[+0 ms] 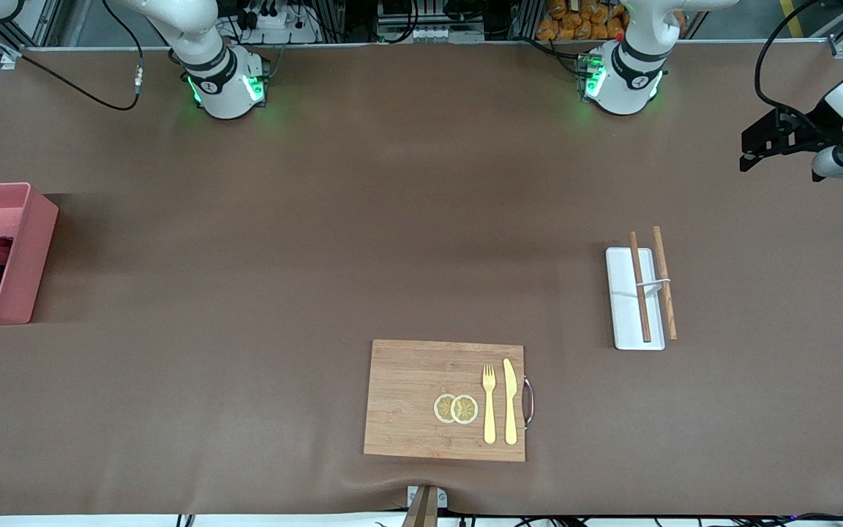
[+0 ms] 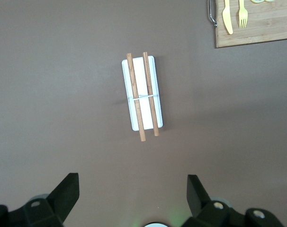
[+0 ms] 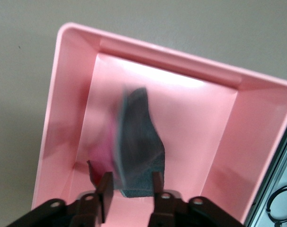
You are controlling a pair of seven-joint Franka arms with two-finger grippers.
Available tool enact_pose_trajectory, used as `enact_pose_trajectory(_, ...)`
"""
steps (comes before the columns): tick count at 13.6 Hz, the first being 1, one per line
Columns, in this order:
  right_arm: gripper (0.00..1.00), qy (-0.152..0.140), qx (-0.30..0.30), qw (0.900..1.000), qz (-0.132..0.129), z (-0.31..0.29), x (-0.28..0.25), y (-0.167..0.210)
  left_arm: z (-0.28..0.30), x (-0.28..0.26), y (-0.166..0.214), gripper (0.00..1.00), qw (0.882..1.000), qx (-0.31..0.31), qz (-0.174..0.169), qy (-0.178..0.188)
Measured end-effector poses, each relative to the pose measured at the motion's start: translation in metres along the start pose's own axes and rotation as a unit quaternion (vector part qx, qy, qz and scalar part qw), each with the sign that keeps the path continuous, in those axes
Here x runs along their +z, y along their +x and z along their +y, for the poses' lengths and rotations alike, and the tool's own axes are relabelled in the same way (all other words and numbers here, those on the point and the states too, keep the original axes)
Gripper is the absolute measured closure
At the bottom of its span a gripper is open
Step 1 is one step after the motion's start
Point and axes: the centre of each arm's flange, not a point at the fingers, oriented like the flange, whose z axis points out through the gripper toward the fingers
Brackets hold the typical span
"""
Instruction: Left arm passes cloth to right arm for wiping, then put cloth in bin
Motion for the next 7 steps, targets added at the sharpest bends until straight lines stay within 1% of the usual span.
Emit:
enact_pose_trajectory(1, 0.41, -0.001, -0.006, 1.000, 0.004, -0.004, -0.017, 0.006, 0.000, 0.001, 0.001, 0.00, 1.000, 0.000, -0.001, 0.000)
enact_pose_trajectory(2, 0.30, 0.002, -0.014, 1.000, 0.003, -0.013, -0.036, 0.014, 0.000, 0.003, 0.002, 0.00, 1.000, 0.000, -0.003, 0.000)
enact_pose_trajectory(3, 0.21, 0.005, -0.025, 1.000, 0.001, -0.026, -0.057, 0.023, 0.000, 0.007, 0.004, 0.00, 1.000, 0.001, -0.006, -0.001)
enact_pose_trajectory(4, 0.09, 0.011, -0.028, 1.000, -0.004, -0.043, -0.078, 0.034, 0.000, 0.010, 0.006, 0.00, 1.000, 0.001, -0.009, -0.001)
enact_pose_trajectory(5, 0.01, 0.019, -0.014, 1.000, -0.013, -0.065, -0.097, 0.048, 0.000, 0.012, 0.007, 0.00, 1.000, 0.001, -0.011, -0.001)
enact_pose_trajectory(7, 0.00, 0.042, 0.031, 0.998, -0.042, -0.116, -0.121, 0.079, -0.001, 0.012, 0.008, 0.00, 1.000, 0.000, -0.010, -0.001)
